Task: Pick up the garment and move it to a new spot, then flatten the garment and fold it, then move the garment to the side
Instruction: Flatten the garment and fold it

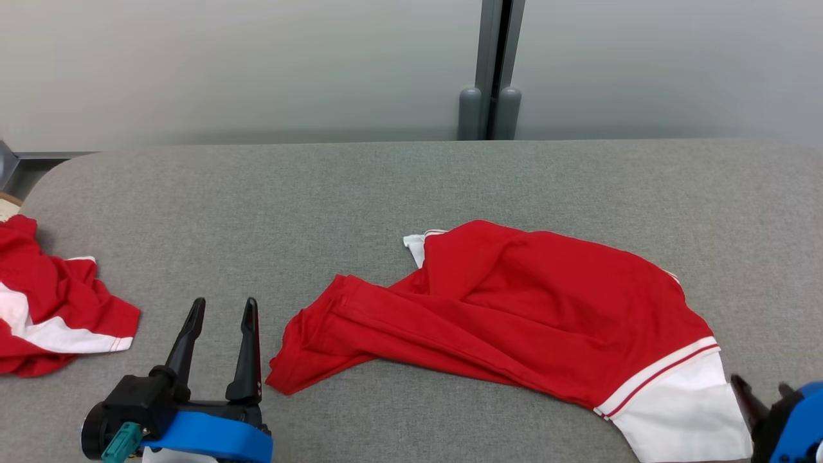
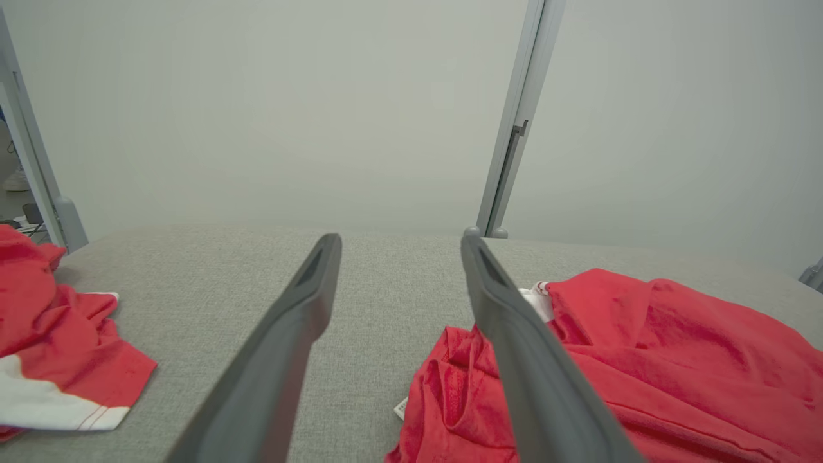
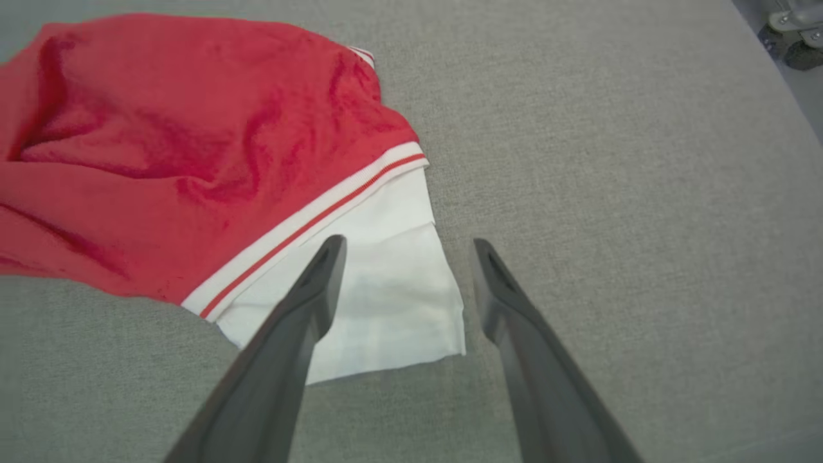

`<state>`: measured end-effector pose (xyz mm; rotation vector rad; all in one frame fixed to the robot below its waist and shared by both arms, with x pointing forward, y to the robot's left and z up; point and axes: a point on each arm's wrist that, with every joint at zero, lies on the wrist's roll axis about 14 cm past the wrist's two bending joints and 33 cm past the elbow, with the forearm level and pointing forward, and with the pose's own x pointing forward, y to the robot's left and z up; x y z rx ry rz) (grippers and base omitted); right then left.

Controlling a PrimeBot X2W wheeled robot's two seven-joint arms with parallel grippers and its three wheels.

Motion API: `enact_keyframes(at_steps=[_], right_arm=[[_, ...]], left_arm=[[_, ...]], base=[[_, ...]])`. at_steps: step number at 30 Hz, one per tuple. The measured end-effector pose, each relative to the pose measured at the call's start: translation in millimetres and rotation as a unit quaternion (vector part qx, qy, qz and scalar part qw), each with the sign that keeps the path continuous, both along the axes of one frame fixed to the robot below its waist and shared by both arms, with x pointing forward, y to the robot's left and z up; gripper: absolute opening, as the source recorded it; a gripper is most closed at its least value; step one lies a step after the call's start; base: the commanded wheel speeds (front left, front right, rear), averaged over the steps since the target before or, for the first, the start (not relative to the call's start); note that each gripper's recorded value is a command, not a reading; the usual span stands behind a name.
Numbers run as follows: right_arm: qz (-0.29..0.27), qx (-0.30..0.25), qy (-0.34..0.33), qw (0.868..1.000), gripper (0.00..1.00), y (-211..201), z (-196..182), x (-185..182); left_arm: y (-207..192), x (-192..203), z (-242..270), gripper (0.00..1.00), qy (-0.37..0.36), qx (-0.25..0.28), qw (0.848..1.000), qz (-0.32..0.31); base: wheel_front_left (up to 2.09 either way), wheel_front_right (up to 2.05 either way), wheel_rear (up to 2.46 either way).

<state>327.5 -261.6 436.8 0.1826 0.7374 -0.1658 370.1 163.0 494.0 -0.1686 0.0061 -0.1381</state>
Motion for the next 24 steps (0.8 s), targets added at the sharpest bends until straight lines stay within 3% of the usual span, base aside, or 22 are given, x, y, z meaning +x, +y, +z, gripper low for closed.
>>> enact_keyframes(at_steps=[5,14,19,24], right_arm=[[0.035,-0.004,-0.119,0.992,1.00,25.0,41.1,38.5],[0.078,-0.032,-0.311,0.947,1.00,62.7,93.0,65.3],[0.080,-0.035,-0.343,0.935,1.00,67.1,86.8,54.6],[0.068,-0.032,-0.331,0.941,1.00,61.7,67.1,43.7]], left_arm=[[1.7,-5.5,0.5,1.00,0.001,0.000,1.000,0.003],[7.3,-16.1,-2.1,1.00,0.006,0.003,1.000,0.012],[7.3,-20.0,-5.3,1.00,0.011,0.003,1.000,0.013],[4.6,-18.3,-7.7,1.00,0.014,0.003,1.000,0.009]], base=[[0.00,0.00,0.00],[0.00,0.00,0.00],[0.00,0.00,0.00],[0.00,0.00,0.00]])
